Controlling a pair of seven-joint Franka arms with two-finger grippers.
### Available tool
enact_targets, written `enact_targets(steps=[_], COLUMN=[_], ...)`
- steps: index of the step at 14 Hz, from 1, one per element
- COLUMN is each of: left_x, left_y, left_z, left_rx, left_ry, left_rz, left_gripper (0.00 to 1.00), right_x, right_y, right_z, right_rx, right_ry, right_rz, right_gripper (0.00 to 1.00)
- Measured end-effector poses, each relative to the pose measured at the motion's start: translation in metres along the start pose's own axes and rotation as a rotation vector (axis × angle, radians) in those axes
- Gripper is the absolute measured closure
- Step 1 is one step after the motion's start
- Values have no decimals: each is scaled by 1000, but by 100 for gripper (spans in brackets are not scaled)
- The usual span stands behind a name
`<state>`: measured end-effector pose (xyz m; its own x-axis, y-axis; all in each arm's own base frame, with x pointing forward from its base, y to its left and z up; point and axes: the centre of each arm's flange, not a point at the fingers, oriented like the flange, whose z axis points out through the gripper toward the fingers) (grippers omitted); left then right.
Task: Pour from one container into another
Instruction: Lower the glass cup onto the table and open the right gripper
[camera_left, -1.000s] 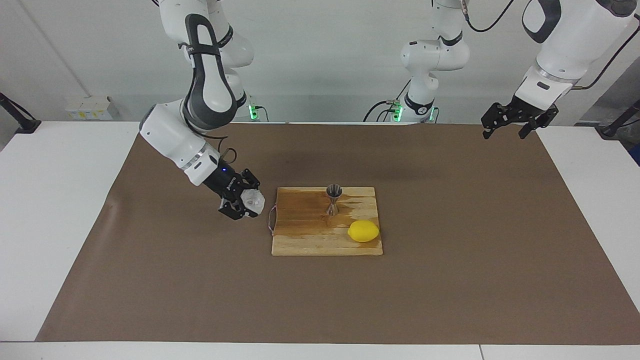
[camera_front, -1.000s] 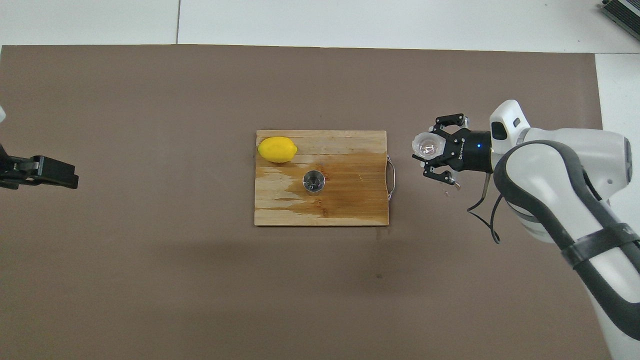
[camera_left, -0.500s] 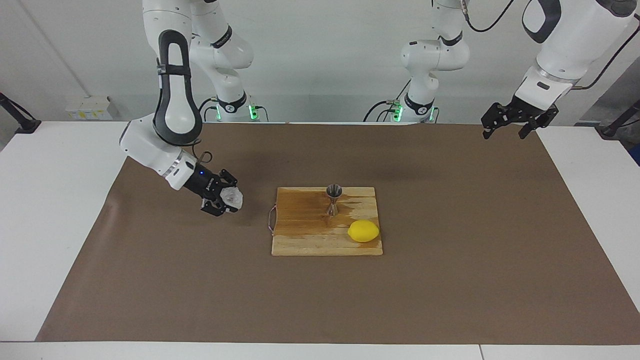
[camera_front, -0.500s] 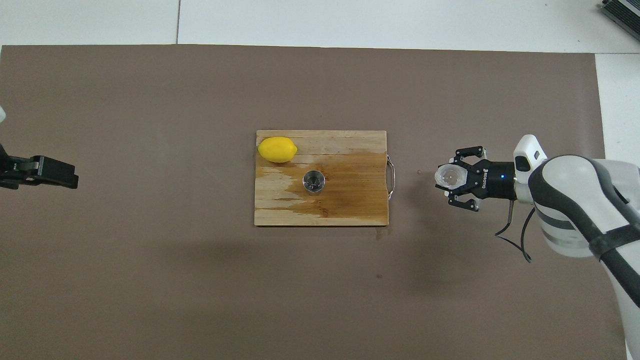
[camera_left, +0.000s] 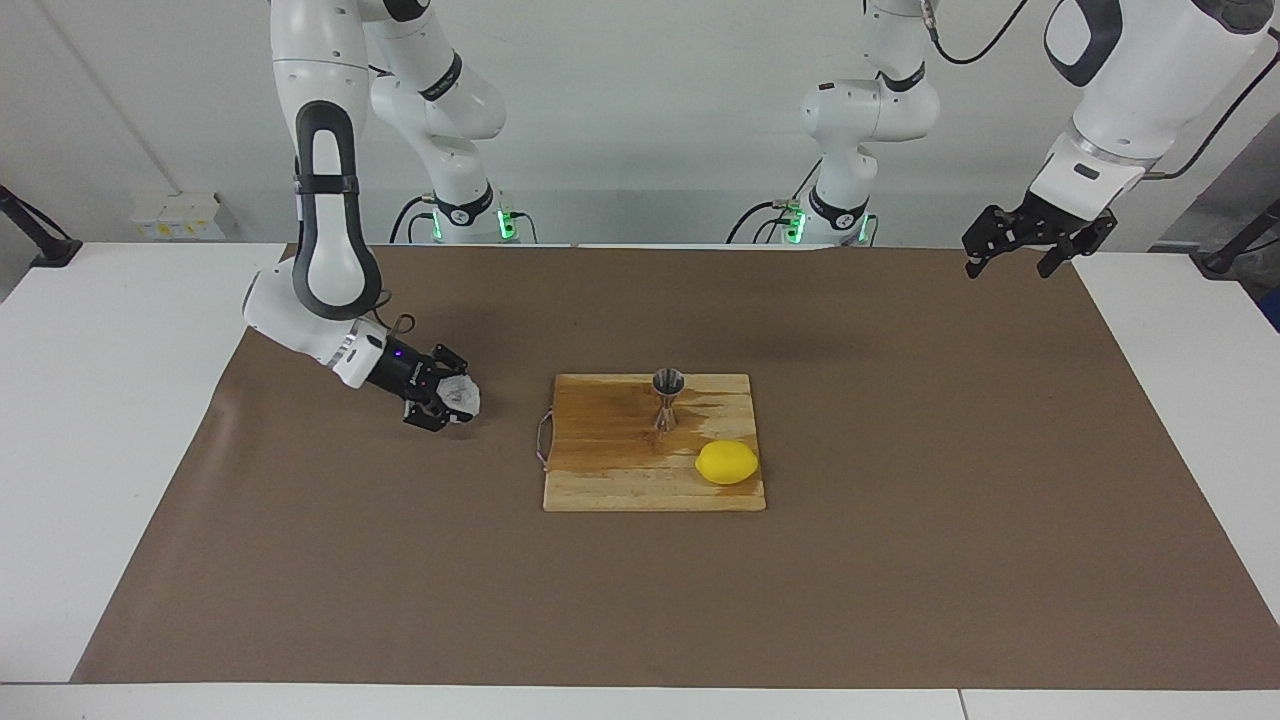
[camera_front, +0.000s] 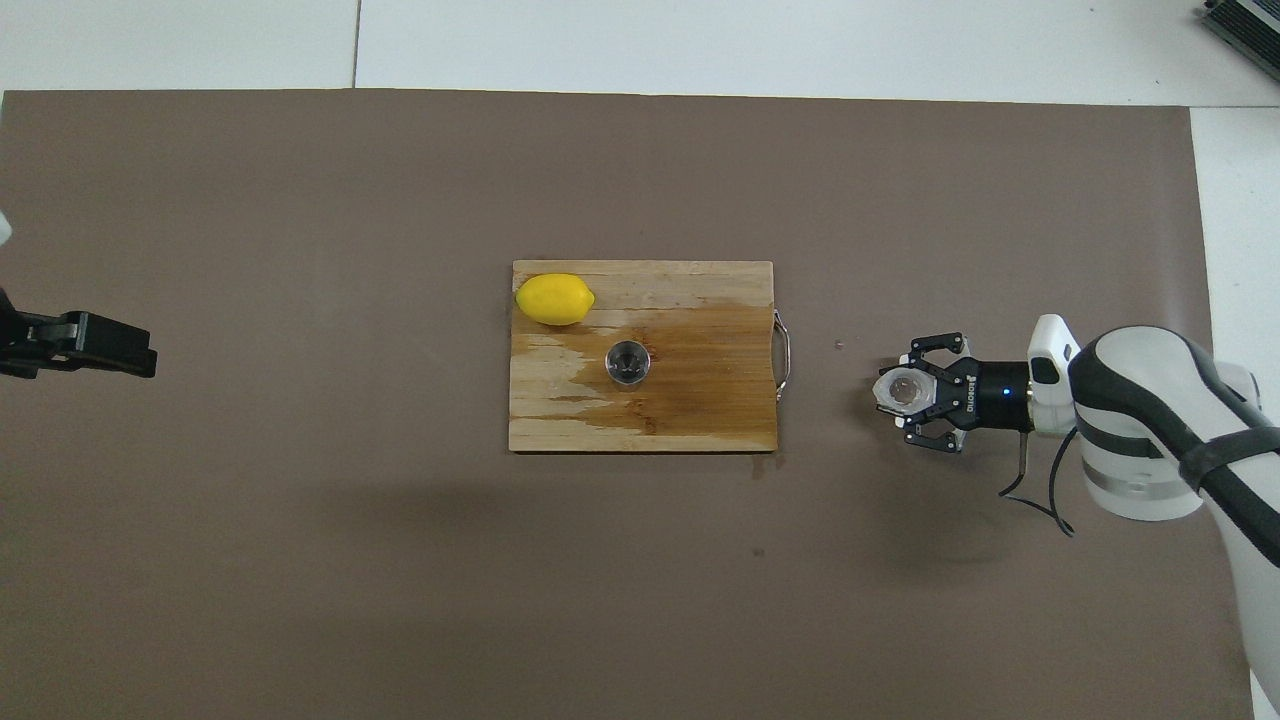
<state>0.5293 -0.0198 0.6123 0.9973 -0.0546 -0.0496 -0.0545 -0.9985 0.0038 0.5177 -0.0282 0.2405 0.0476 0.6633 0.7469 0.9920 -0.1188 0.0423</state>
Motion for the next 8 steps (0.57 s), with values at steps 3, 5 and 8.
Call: enact_targets(steps=[3,5,8], left_x=[0,0,0], left_y=[0,0,0], left_z=[0,0,0], left_rx=[0,0,0], left_ry=[0,0,0], left_rz=[0,0,0], left_gripper=[0,0,0], right_x=[-6,-3,25], right_y=[-1,3,14], right_z=[1,-1,-22], right_rx=[2,-5,-24], right_ry=[18,19,-9], right_rz=[-11,-17,-18], right_gripper=[56,37,2])
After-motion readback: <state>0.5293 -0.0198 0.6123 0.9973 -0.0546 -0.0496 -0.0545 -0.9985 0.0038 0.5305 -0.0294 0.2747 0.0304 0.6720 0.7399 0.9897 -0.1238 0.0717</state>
